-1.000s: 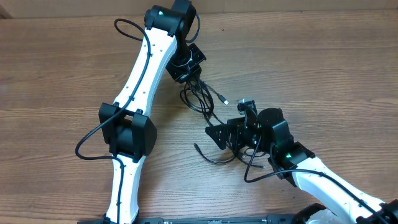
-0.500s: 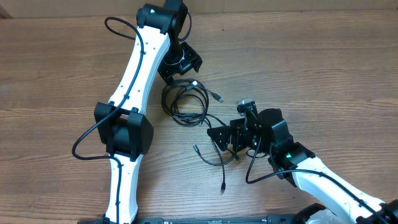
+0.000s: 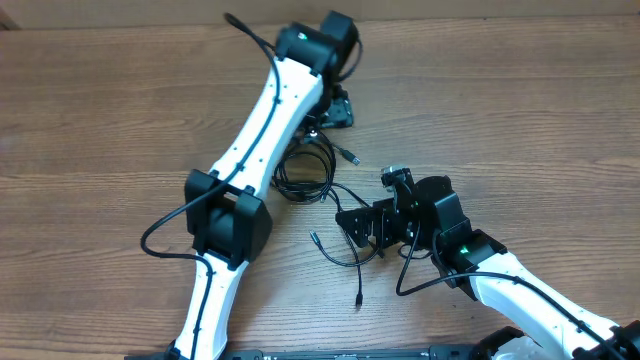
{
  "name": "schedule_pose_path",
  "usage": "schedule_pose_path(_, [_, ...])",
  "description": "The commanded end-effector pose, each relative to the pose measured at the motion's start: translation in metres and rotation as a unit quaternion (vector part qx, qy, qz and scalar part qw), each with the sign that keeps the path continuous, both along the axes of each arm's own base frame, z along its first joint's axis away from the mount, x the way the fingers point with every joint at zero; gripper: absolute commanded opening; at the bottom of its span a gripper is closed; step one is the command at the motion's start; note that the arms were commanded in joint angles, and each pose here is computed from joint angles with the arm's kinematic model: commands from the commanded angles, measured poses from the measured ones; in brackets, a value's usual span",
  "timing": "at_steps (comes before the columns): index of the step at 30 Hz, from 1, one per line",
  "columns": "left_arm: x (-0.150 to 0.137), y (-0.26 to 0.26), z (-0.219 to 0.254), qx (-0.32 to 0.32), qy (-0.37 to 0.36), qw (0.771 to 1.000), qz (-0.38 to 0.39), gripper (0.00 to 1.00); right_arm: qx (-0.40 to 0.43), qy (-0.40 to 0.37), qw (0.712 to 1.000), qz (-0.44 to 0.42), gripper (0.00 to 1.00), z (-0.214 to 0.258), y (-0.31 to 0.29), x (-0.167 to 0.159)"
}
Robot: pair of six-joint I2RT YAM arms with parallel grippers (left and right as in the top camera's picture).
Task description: Untangle cables
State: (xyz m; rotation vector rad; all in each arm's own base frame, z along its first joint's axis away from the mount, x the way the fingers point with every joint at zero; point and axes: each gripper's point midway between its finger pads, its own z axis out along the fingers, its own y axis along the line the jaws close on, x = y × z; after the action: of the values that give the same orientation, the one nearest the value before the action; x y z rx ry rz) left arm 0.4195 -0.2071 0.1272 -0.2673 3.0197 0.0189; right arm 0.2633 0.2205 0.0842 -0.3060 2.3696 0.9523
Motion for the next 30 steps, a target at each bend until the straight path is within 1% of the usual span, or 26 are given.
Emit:
schedule_pose_path(1, [-0.004, 0.010, -0.028, 0.040, 0.017, 0.999, -0.031, 0.67, -0.007, -0.001, 1.000, 0.004, 1.00, -0.003, 0.000, -0.001])
schedule_pose_path(3, [-0.007, 0.009, -0.044, 0.040, 0.027, 0.998, -0.031, 0.63, -0.008, 0.001, 1.000, 0.004, 1.00, -0.004, -0.001, -0.002])
schedule_pose_path(7, [-0.016, 0.007, -0.072, 0.033, 0.050, 0.997, -0.039, 0.64, -0.009, 0.002, 1.000, 0.004, 1.00, -0.004, -0.001, -0.002])
schedule_pose_path(11, [-0.024, -0.010, -0.092, -0.010, 0.068, 0.993, -0.095, 0.66, -0.010, 0.001, 1.000, 0.003, 1.00, -0.004, -0.001, -0.002])
schedule_pose_path(15, [-0.021, -0.013, -0.105, -0.014, 0.058, 0.991, -0.118, 0.68, -0.010, 0.001, 1.000, 0.003, 1.00, -0.004, -0.001, -0.002])
schedule_pose_path(19, [-0.021, -0.015, -0.118, -0.020, 0.054, 0.991, -0.123, 0.73, -0.010, 0.001, 1.000, 0.003, 1.00, -0.004, -0.001, -0.002])
schedule_pose_path(22, [-0.025, -0.023, -0.129, -0.045, 0.058, 0.987, -0.139, 0.70, -0.010, 0.001, 1.000, 0.003, 1.00, -0.004, -0.001, -0.002])
schedule_pose_path(24, [-0.029, -0.025, -0.134, -0.055, 0.064, 0.986, -0.142, 0.65, -0.010, 0.001, 1.000, 0.003, 1.00, -0.004, -0.001, -0.002])
schedule_pose_path(26, [-0.031, -0.024, -0.138, -0.053, 0.066, 0.986, -0.142, 0.57, -0.010, 0.001, 1.000, 0.003, 1.00, -0.004, -0.001, -0.002])
schedule_pose_path(27, [-0.031, -0.023, -0.139, -0.051, 0.066, 0.986, -0.142, 0.47, -0.010, 0.000, 1.000, 0.003, 1.00, -0.004, -0.001, -0.002])
schedule_pose_path(28, [-0.031, -0.023, -0.139, -0.050, 0.065, 0.987, -0.141, 0.30, -0.009, -0.001, 1.000, 0.003, 1.00, -0.003, -0.001, -0.001])
schedule_pose_path(29, [-0.030, -0.023, -0.139, -0.049, 0.063, 0.986, -0.144, 0.07, -0.009, -0.001, 1.000, 0.003, 1.00, -0.003, -0.001, -0.001])
schedule_pose_path(30, [-0.028, -0.023, -0.139, -0.050, 0.060, 0.986, -0.148, 0.04, -0.008, -0.002, 1.000, 0.003, 1.00, -0.003, -0.001, -0.001])
